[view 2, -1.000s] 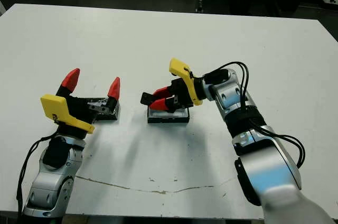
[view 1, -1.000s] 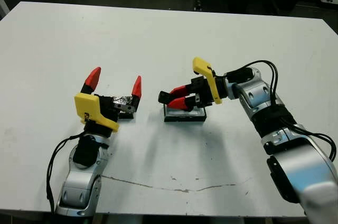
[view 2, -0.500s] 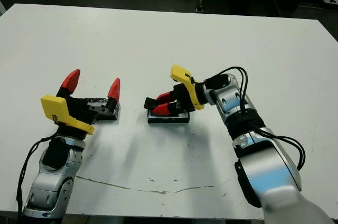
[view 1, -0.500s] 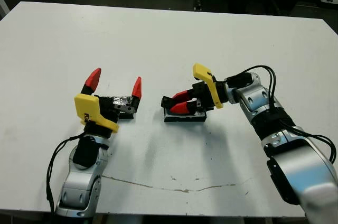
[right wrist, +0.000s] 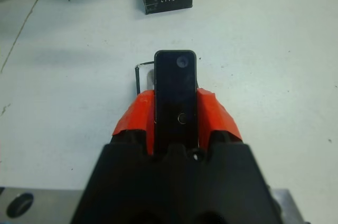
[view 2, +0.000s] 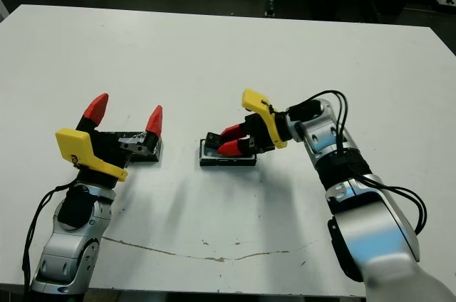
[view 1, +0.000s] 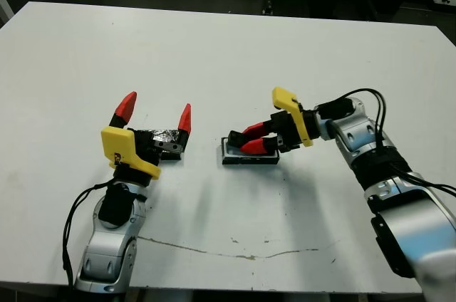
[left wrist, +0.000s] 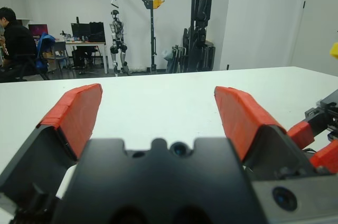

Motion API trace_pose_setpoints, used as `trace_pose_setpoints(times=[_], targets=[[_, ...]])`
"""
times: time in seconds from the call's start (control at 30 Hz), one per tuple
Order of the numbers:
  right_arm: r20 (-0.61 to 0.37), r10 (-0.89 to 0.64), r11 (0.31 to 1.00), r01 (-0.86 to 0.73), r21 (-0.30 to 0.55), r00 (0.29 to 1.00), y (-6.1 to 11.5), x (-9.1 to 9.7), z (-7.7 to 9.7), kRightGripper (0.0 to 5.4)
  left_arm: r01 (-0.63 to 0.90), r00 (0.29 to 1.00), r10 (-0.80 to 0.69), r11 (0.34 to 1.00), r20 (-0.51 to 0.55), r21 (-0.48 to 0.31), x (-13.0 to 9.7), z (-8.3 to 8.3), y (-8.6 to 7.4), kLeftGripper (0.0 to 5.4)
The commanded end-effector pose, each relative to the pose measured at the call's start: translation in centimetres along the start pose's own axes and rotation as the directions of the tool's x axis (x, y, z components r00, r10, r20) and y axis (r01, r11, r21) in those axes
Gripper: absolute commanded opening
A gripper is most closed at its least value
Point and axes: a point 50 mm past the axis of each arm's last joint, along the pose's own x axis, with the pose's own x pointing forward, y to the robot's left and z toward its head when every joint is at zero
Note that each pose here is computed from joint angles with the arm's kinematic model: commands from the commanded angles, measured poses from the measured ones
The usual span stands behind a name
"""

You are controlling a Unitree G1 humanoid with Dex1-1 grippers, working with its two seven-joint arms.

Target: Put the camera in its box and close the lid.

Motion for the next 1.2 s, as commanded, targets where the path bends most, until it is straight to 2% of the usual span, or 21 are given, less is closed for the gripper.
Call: trace_pose_setpoints(times=[0.03,0.37,0.63,0.77,1.2], targets=[[-0.065,-0.033,0.999,0.035,0.036,0.997,0.1,-1.9,-1.6,1.67,-0.001,1.000,0.001,1.000,-0.012,0.016,-0.1,-0.2,0.2,5.40],[-0.108,-0.073,0.996,0.079,0.052,0.992,0.2,-2.8,-1.9,1.67,-0.003,1.000,0.004,1.000,-0.007,0.019,0.0,0.0,0.1,5.40],[-0.142,-0.034,0.999,0.039,0.033,0.989,0.3,-2.2,-2.1,1.67,0.010,1.000,-0.010,1.000,-0.007,0.005,0.1,0.0,0.2,5.40],[-0.161,-0.022,0.997,0.033,0.067,0.987,0.4,-1.9,-2.4,1.67,0.003,1.000,-0.003,1.000,-0.011,0.007,0.0,0.0,0.2,5.40],[-0.204,-0.030,0.999,0.032,0.006,0.978,0.6,-1.2,-2.5,1.67,0.002,1.000,-0.002,1.000,-0.008,0.005,0.0,-0.1,0.0,5.40]])
